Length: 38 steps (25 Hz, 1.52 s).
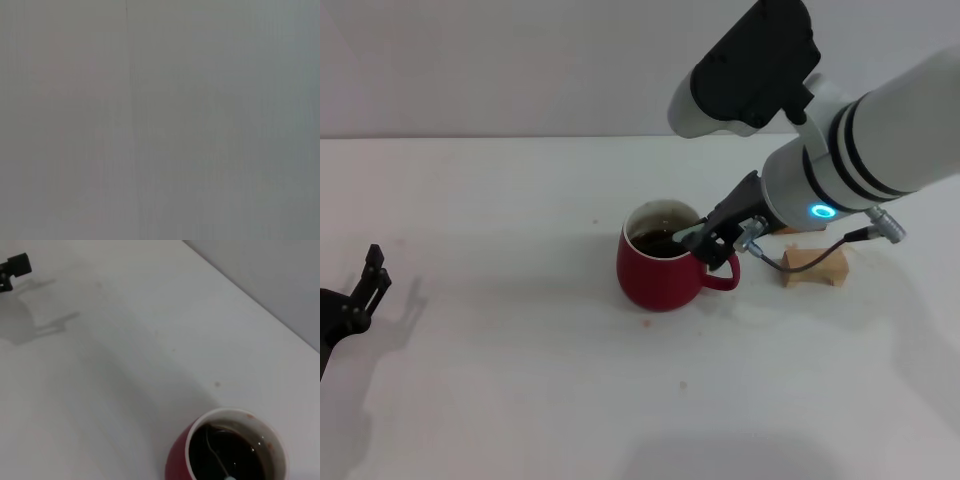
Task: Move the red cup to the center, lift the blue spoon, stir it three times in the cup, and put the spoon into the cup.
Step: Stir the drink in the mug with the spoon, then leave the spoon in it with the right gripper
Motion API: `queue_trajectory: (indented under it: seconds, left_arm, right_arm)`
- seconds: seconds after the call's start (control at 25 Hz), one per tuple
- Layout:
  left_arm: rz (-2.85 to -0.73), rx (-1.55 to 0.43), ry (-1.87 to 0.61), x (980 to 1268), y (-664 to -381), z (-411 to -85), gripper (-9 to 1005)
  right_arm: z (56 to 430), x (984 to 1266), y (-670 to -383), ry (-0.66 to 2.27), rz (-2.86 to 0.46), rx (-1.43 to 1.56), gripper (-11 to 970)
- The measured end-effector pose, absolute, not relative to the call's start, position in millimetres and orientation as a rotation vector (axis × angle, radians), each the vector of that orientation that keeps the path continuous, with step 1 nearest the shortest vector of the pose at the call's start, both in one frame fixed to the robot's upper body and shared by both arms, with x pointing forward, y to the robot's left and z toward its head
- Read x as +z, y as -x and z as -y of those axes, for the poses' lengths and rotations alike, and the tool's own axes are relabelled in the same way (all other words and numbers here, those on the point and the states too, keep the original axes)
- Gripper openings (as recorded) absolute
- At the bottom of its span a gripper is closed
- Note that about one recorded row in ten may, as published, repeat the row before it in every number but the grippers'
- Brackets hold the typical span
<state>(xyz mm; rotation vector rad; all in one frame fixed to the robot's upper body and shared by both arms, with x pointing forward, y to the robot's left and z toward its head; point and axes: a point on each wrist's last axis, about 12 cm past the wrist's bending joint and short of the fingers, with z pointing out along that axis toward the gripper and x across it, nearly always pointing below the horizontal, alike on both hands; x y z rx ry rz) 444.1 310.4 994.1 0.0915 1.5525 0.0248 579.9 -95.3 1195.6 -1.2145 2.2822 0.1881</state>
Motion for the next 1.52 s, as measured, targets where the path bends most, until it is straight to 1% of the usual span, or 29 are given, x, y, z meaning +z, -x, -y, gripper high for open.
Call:
queue_trajectory:
  seconds: [0.24,0.56,0.92,1.52]
  left_arm:
    - [-1.553,0.022,-0.090,994,-444,-310,858]
    - [-1.556,0.016,-0.099,994,-445,-309,858]
    - [-1.557,0.015,-0.101,994,-445,-308,858]
    - [-1.553,0.011,-0.104,994,-446,-307,857]
  right_arm:
    - [97,1195,-582,1.209,-2.286,0.185,130]
    - [107,1195,-585,1.166,-2.306,0.180,130]
    - [111,1195,-583,1.162,-2.321,0.180,130]
    - [96,1196,-572,1.239,-2.286,0.188,129]
